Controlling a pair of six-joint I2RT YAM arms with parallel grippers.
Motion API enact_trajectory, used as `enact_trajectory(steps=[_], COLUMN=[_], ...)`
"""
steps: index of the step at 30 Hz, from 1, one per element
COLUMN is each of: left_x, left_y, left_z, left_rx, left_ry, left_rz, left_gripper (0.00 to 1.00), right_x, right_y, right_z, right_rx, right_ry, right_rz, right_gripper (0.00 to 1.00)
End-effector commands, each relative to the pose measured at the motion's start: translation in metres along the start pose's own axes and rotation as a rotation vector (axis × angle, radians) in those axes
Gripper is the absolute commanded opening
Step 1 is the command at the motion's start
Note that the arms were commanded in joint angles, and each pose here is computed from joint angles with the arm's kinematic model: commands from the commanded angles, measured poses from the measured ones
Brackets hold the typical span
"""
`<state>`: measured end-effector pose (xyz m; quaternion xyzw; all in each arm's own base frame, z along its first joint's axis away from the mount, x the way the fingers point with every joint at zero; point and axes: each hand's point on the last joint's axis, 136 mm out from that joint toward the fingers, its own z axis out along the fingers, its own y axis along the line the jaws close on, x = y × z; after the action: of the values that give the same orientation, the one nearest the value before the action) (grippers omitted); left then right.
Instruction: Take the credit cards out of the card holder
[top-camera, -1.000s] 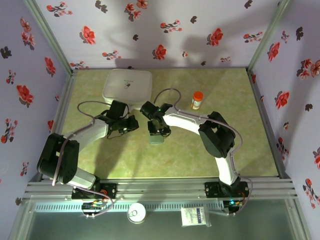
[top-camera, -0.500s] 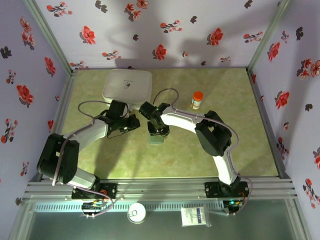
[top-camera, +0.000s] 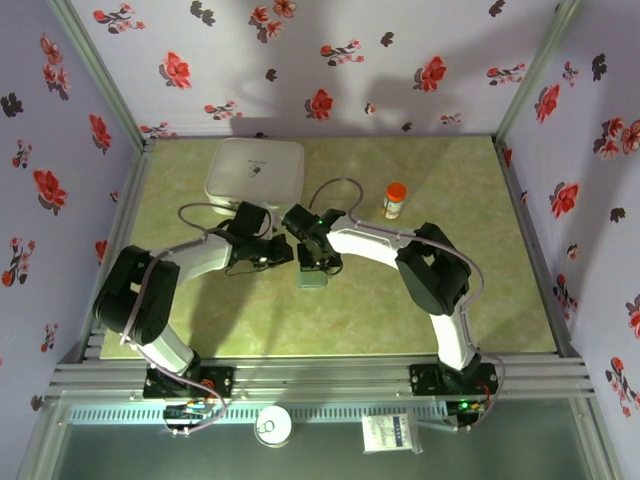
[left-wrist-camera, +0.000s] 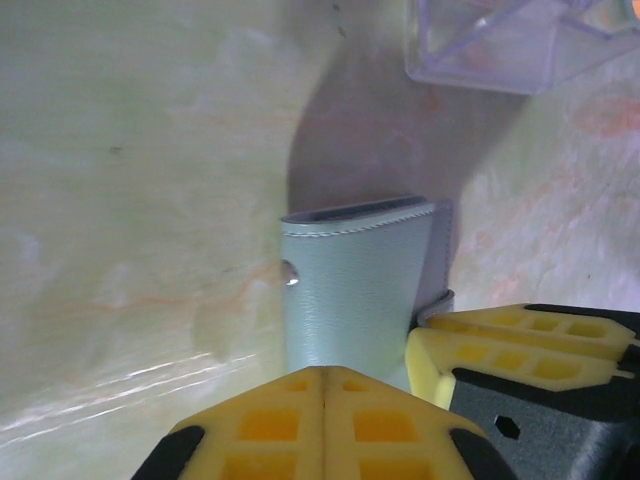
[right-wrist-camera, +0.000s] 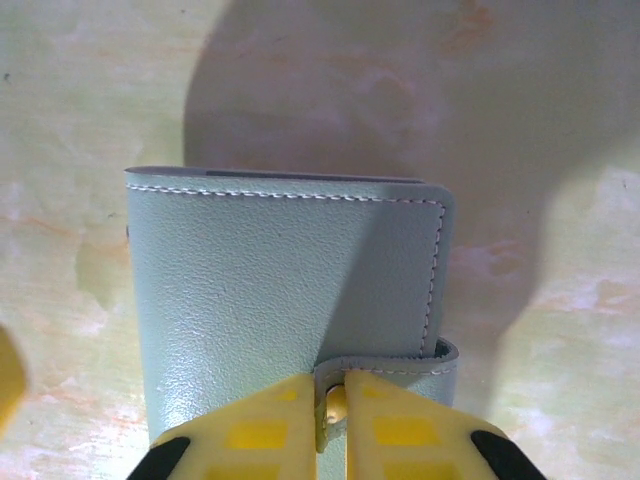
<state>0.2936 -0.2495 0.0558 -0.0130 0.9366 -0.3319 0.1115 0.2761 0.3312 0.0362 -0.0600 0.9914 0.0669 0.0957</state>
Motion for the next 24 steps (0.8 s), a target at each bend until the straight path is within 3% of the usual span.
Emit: enact_trajectory(steps=[1,9,18,24], left_x=[0.000,0.022,0.035,0.038], left_y=[-0.020,0.009,0.072,0.083], left_z=[0.009,0.031,0.035,0.036], left_rx=[0.053,-0.025,-0.179,-0.203], left_ry=[0.024,0.117,0.169,0.189], left_rz=[0.024,-0.014,-0.058,-0.069], left_gripper=[0.00,0.00,0.00,0.00], right_x=[0.013,0.011,0.008,0.005], right_y=[-0.009,-0.011,-0.045,-0.061], right_z=[0.012,0.007,-0.016,-0.029], right_rx=[0.003,0.000,0.181,0.260], right_ry=[0.038,0.030,0.009,-0.005], right_rz=[0.010,-0.002,-0.050,-0.067], right_gripper=[0.08,0.00,0.00,0.00])
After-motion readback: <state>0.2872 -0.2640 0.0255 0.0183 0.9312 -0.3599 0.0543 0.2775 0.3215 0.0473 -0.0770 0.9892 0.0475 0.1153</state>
